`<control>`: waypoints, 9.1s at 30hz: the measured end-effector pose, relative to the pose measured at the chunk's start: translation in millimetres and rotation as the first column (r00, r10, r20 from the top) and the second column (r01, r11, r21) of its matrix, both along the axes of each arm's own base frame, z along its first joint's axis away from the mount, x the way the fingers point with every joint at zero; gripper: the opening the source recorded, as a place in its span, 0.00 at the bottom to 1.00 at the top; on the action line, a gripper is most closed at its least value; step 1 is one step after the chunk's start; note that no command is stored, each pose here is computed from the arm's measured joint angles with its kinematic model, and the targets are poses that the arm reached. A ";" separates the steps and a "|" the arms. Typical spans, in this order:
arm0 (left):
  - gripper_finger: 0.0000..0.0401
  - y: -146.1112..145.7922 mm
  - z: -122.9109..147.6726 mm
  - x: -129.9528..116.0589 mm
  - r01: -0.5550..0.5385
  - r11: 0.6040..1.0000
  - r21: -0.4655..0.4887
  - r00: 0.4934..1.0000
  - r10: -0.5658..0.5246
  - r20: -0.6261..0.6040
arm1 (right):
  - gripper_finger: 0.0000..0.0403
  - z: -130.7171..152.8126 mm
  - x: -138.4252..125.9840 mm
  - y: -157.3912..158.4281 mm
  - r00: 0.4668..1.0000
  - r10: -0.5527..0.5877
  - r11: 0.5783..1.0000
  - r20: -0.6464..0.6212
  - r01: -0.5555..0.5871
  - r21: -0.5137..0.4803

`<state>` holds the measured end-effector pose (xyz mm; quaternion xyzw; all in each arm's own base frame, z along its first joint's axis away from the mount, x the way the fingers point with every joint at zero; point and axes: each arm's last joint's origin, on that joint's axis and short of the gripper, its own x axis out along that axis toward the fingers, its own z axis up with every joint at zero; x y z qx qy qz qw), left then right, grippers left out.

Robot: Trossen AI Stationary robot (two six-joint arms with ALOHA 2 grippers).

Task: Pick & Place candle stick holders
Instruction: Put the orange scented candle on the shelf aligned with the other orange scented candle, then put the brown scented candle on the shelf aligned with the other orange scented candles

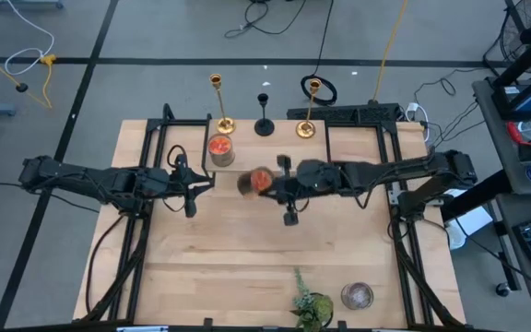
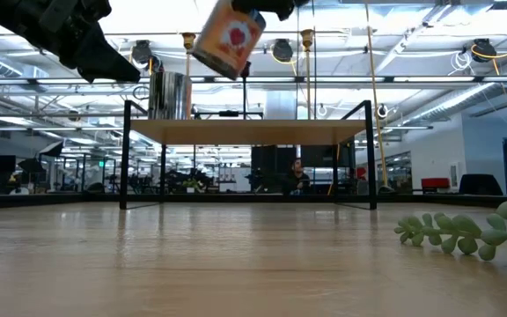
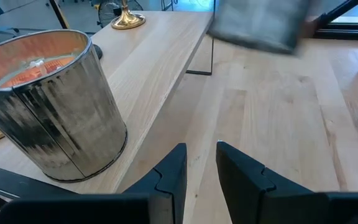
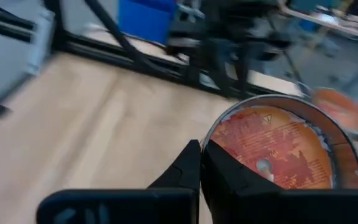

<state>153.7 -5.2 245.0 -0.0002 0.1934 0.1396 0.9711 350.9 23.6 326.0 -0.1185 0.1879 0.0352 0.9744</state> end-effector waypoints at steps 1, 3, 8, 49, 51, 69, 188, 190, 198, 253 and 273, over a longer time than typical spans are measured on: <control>0.23 0.0 0.0 0.0 0.000 1.000 0.000 1.000 0.000 0.000 | 0.00 3.7 -0.6 -6.1 0.999 -0.029 0.999 -0.019 0.028 -0.023; 0.23 0.0 0.1 0.0 0.000 1.000 0.000 1.000 0.000 0.001 | 0.00 4.0 -2.6 -21.3 0.994 -0.085 0.995 -0.072 0.082 -0.049; 0.23 0.0 0.0 0.0 0.000 1.000 -0.001 1.000 0.000 0.000 | 0.00 -1.0 -6.3 -63.6 0.977 -0.175 0.984 -0.122 0.173 -0.028; 0.23 0.0 -0.5 -0.3 0.011 1.000 0.021 1.000 -0.011 -0.013 | 0.18 -6.9 -16.7 -114.9 0.987 -0.122 0.991 -0.108 0.127 0.043; 0.23 0.0 -0.6 -0.2 0.012 1.000 0.020 1.000 -0.011 -0.013 | 0.18 -6.1 -16.1 -114.3 0.988 -0.119 0.991 -0.098 0.124 0.042; 0.23 0.0 -0.4 -0.3 0.009 1.000 0.014 1.000 -0.008 -0.010 | 0.19 24.1 -72.1 -68.9 0.922 -0.316 0.941 -0.222 0.334 0.048; 0.23 -3.2 2.1 1.5 0.041 0.981 -0.192 0.998 -0.029 0.062 | 0.03 -151.0 -216.1 142.5 0.784 0.474 0.875 -0.401 -0.368 0.316; 0.23 -3.2 2.9 1.9 0.043 0.981 -0.191 0.997 -0.030 0.071 | 0.03 -150.7 -215.6 142.7 0.791 0.469 0.878 -0.393 -0.368 0.307; 0.23 -3.4 7.5 3.6 0.065 0.986 -0.152 0.992 -0.048 0.113 | 0.01 -122.9 -197.1 142.6 0.854 0.457 0.878 -0.250 -0.388 0.281; 0.23 -3.5 8.4 3.8 0.084 0.992 -0.098 0.991 -0.073 0.110 | 0.00 17.0 -89.2 -124.1 0.648 -0.635 0.714 -0.421 0.700 -0.001; 0.23 -3.4 6.6 3.2 0.081 0.992 -0.098 0.993 -0.072 0.089 | 0.02 6.1 -93.3 -138.6 0.640 -0.613 0.663 -0.462 0.736 0.139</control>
